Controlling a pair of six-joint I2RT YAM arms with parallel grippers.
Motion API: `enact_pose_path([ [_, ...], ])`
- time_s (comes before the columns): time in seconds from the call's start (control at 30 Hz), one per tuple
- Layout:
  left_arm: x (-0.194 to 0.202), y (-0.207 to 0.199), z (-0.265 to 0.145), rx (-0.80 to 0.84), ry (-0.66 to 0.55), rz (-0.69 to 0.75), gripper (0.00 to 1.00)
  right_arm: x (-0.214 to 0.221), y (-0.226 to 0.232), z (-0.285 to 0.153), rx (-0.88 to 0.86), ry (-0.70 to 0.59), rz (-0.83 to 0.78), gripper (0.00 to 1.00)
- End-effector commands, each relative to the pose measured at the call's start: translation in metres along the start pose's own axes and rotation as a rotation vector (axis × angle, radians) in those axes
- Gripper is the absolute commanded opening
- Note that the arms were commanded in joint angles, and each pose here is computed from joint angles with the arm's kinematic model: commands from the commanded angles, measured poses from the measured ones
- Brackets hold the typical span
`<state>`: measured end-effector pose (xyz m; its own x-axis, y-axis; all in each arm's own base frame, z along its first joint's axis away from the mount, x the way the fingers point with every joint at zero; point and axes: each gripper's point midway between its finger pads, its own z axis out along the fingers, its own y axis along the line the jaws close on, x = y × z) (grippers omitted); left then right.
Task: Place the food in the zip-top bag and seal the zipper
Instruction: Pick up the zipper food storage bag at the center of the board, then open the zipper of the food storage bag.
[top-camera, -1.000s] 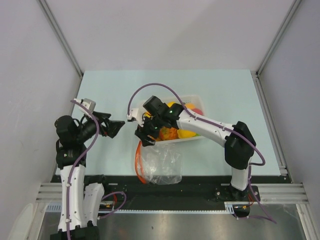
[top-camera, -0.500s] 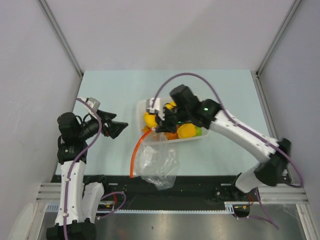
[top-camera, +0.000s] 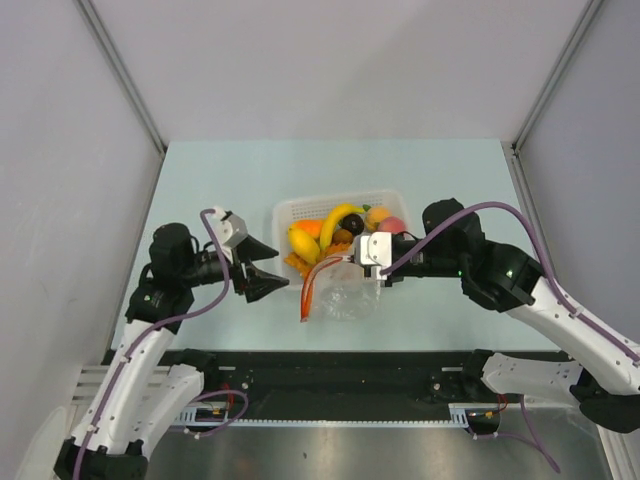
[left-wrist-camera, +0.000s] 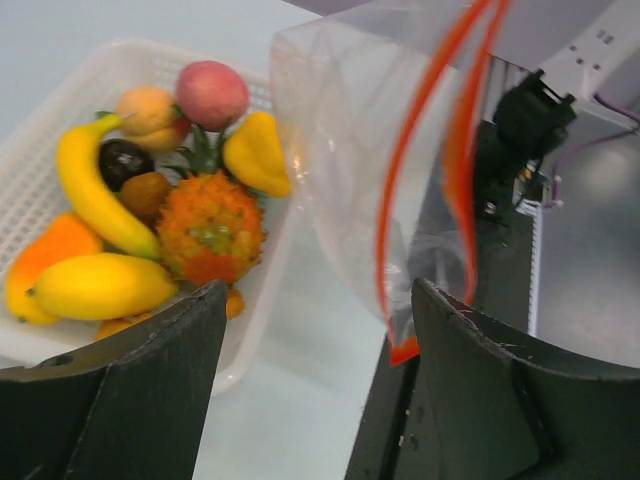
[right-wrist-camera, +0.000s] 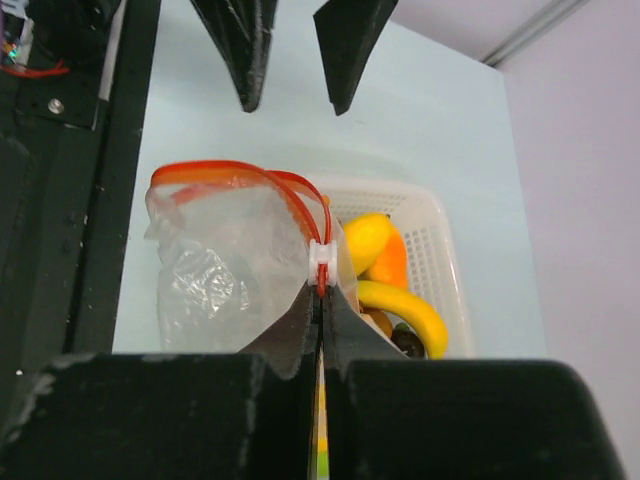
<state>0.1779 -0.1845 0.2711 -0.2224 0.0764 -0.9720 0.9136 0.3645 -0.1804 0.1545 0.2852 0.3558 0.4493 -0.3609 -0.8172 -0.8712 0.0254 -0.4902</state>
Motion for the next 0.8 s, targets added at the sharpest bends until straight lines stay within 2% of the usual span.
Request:
enact_pose_path([
  [0.0, -0.007, -0.025, 0.015, 0.067, 0.002, 0.021, 0.78, 0.0, -0.013, -0.003, 0.067, 0.009, -0.074, 0.0],
  [0.27, -0.001, -0.019, 0.046, 0.004, 0.032, 0.056, 0.75, 0.001, -0.011, -0.005, 0.073, 0.014, -0.069, 0.0],
  [0.5, -0.004, -0.027, 0.072, 0.04, 0.058, 0.09, 0.72, 0.001, -0.01, -0.005, 0.075, 0.006, -0.058, 0.0],
  [0.57, -0.001, -0.028, 0.08, 0.042, 0.075, 0.09, 0.69, 0.0, -0.008, -0.006, 0.073, 0.001, -0.052, 0.0],
  [0.6, 0.0, -0.026, 0.083, 0.037, 0.078, 0.081, 0.65, 0.002, -0.008, -0.006, 0.073, 0.004, -0.05, 0.0],
  [0.7, -0.008, -0.041, 0.089, 0.121, 0.075, 0.014, 0.33, 0.008, -0.009, -0.007, 0.095, 0.026, -0.023, 0.0],
  [0.73, -0.013, -0.045, 0.091, 0.145, 0.063, -0.002, 0.15, 0.013, -0.01, -0.007, 0.106, 0.037, -0.01, 0.0],
  [0.77, -0.019, -0.05, 0.092, 0.161, 0.052, -0.059, 0.07, 0.011, -0.014, -0.009, 0.139, 0.028, 0.031, 0.0],
])
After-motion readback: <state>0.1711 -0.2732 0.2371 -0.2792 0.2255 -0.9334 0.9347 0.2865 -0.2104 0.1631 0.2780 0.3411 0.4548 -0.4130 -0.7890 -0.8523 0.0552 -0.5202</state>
